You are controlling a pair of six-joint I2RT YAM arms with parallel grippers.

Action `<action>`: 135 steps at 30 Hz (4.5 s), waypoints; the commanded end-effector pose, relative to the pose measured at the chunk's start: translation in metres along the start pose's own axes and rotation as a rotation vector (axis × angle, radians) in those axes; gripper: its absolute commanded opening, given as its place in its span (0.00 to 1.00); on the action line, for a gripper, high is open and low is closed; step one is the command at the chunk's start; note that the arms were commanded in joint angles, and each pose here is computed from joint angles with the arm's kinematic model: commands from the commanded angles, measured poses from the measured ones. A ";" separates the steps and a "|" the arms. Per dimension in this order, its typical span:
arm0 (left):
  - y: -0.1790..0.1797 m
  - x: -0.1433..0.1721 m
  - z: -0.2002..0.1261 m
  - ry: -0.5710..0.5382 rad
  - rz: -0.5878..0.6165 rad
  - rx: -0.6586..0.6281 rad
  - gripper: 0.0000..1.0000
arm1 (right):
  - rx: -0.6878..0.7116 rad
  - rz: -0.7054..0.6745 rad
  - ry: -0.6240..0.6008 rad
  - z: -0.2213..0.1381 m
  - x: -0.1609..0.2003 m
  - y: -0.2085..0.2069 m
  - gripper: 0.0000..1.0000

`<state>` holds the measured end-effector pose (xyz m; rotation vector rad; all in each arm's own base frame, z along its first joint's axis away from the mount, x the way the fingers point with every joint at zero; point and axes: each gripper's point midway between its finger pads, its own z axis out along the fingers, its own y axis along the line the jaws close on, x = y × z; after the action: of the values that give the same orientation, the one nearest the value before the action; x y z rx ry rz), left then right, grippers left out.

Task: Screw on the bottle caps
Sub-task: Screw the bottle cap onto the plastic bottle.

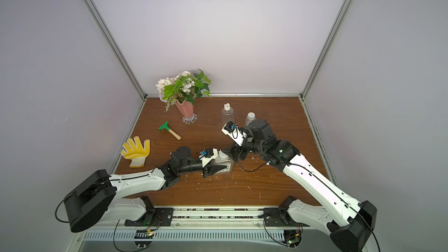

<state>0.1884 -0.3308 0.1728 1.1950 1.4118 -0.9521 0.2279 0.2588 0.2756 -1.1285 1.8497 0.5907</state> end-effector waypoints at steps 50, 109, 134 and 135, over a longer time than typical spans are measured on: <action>0.003 -0.030 -0.011 -0.105 -0.012 -0.019 0.45 | -0.051 -0.094 -0.293 -0.066 -0.051 0.011 0.74; 0.011 -0.075 -0.020 -0.212 0.059 -0.063 0.44 | -0.306 -0.113 -0.188 0.007 0.004 0.055 0.45; 0.050 -0.069 -0.013 -0.200 0.021 -0.253 0.44 | -0.014 -0.054 -0.234 -0.009 -0.028 0.033 0.50; 0.051 -0.066 -0.013 -0.192 0.015 -0.256 0.44 | -0.016 -0.070 -0.254 -0.017 -0.034 0.034 0.54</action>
<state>0.2244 -0.3190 0.1979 0.9791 1.4537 -0.8327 0.2075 0.2867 0.2921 -1.0513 1.6167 0.6920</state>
